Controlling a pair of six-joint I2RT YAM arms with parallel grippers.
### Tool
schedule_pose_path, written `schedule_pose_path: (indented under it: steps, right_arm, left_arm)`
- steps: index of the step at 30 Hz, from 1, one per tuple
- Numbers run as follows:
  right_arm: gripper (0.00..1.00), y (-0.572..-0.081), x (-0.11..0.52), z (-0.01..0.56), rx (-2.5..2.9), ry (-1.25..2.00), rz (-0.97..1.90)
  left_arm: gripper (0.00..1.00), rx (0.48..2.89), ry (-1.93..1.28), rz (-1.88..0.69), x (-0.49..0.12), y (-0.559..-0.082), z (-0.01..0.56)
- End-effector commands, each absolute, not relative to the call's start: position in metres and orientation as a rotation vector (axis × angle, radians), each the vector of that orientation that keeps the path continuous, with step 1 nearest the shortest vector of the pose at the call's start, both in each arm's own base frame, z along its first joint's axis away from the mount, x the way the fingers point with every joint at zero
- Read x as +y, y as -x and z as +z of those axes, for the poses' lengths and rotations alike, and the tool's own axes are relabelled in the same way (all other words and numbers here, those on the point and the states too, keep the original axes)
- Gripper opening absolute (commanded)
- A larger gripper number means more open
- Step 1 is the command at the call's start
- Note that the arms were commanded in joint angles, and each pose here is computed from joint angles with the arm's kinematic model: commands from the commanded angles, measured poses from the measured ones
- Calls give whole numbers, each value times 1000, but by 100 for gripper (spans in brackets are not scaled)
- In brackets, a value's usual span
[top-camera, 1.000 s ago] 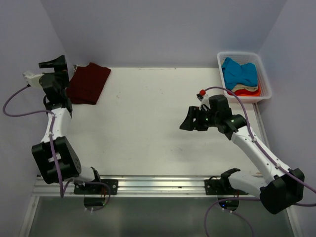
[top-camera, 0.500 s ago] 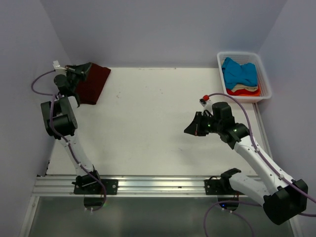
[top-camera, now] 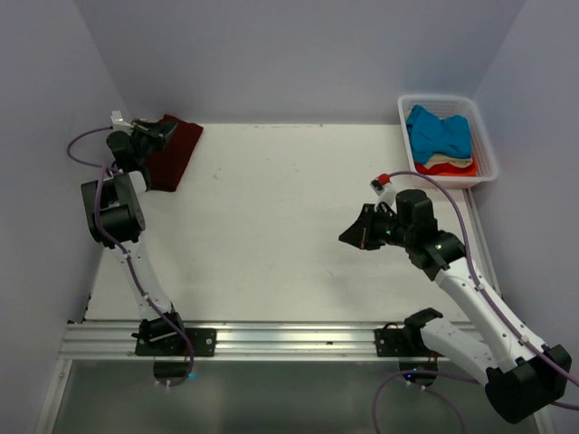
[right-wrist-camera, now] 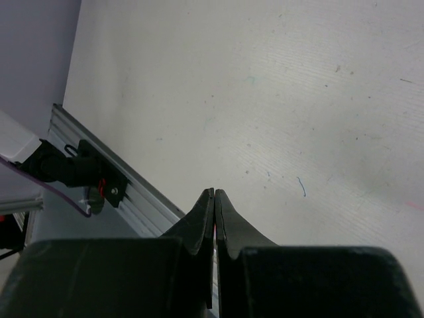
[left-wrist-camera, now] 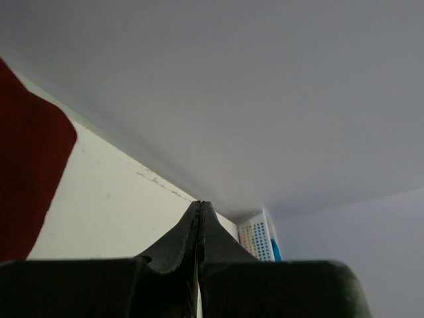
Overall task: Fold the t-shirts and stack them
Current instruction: Put the neatly folded tshirt into the corner of the board with the left arm
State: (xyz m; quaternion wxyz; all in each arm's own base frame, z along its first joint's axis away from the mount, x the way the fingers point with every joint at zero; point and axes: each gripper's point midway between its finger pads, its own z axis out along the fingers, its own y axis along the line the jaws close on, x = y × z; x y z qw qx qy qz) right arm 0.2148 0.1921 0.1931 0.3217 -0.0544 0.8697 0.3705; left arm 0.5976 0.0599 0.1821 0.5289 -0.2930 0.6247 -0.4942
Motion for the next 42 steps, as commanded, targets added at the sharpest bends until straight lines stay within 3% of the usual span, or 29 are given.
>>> schedule_pose_path:
  steps: [1,11,14,18,20,21,23,24,27,29,36,42]
  right_arm:
    - [0,-213,189,204,2236,166,954]
    - [0,-209,184,213,2222,173,937]
    - [0,-208,183,214,2222,175,929]
    - [0,-209,182,215,2221,185,915]
    - [0,-210,180,219,2209,193,901]
    - [10,-211,180,220,2203,197,900]
    - [28,-212,180,225,2185,206,898]
    - [43,-213,180,227,2178,211,894]
    - [67,-216,181,232,2170,219,889]
    - [76,-217,182,233,2169,225,888]
    - [88,-215,177,233,2157,248,853]
    - [99,-216,168,233,2159,226,792]
  left_arm:
    - [0,1590,882,-1048,80,-611,124]
    - [0,1730,1225,-1076,70,-583,12]
    - [0,1745,1102,-1050,69,-586,27]
    - [3,1673,822,-1021,65,-597,122]
    - [40,1658,655,-985,56,-593,165]
    - [99,1638,560,-967,44,-587,205]
    - [100,1730,457,-893,28,-578,226]
    - [100,1732,365,-889,3,-569,255]
    - [100,1757,167,-927,-49,-531,291]
    - [100,1756,64,-976,-77,-492,304]
    - [100,1799,-233,-1032,-164,-365,292]
    - [100,1911,-353,-1118,-190,-271,248]
